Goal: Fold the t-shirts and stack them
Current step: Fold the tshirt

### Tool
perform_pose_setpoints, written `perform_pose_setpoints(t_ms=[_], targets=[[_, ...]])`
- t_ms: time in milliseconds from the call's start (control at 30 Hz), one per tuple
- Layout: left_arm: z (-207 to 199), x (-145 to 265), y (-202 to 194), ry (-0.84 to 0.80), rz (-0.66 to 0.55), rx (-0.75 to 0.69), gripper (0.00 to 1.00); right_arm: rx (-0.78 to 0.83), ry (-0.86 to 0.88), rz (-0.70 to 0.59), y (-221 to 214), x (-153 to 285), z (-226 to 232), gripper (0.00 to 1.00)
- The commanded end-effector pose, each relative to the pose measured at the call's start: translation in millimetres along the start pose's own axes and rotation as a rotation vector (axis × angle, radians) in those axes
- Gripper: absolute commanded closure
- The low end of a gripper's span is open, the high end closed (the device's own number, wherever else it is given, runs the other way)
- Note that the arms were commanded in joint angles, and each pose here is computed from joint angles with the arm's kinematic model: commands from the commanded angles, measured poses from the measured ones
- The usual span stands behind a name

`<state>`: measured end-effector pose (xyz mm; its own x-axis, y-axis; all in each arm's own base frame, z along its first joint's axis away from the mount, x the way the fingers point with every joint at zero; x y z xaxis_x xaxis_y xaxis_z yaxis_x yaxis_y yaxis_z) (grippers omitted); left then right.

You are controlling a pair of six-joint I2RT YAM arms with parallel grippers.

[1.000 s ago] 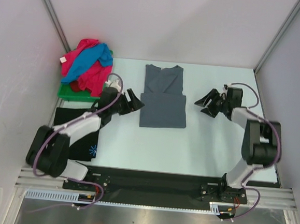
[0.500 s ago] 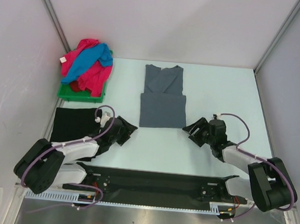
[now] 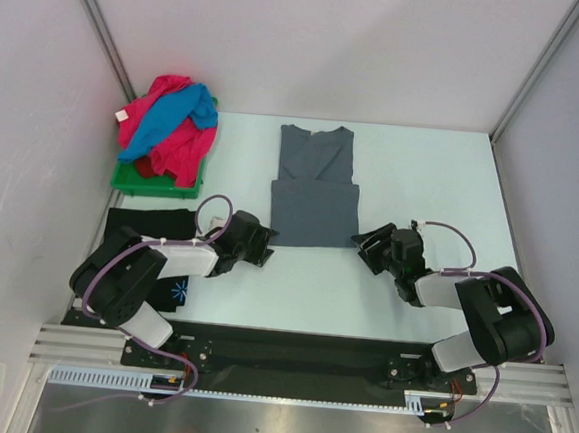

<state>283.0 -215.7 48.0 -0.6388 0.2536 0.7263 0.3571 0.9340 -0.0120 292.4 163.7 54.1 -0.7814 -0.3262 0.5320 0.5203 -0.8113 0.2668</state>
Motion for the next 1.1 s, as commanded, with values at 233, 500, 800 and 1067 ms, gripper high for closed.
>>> perform_pose_setpoints(t_ms=[233,500,800,1067], targets=[[64,-15,16,0.219,-0.103,0.002,0.52,-0.09,-0.059,-0.034,-2,-15,-18,0.4],[70,-9,30,0.215,-0.157,-0.023,0.48,-0.144,-0.089,-0.008,-8,-20,-26,0.43],[82,-15,33,0.281,-0.161,-0.028,0.55,-0.127,-0.104,-0.04,-1,-11,-20,0.43],[66,-19,39,0.201,-0.162,-0.047,0.74,-0.149,-0.142,-0.022,-6,-17,-28,0.49]])
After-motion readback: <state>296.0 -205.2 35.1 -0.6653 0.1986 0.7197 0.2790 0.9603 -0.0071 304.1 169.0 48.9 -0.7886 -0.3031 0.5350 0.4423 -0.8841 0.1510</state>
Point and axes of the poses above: each gripper's point midway between its finger pads, its own x axis back along the fingers, its own z axis along the line the jaws close on, y = z × x, the point moved 3 cm from there along x, back along the fingers, and after that the axes turned 1 degree about -x, right-handed, at the moved point
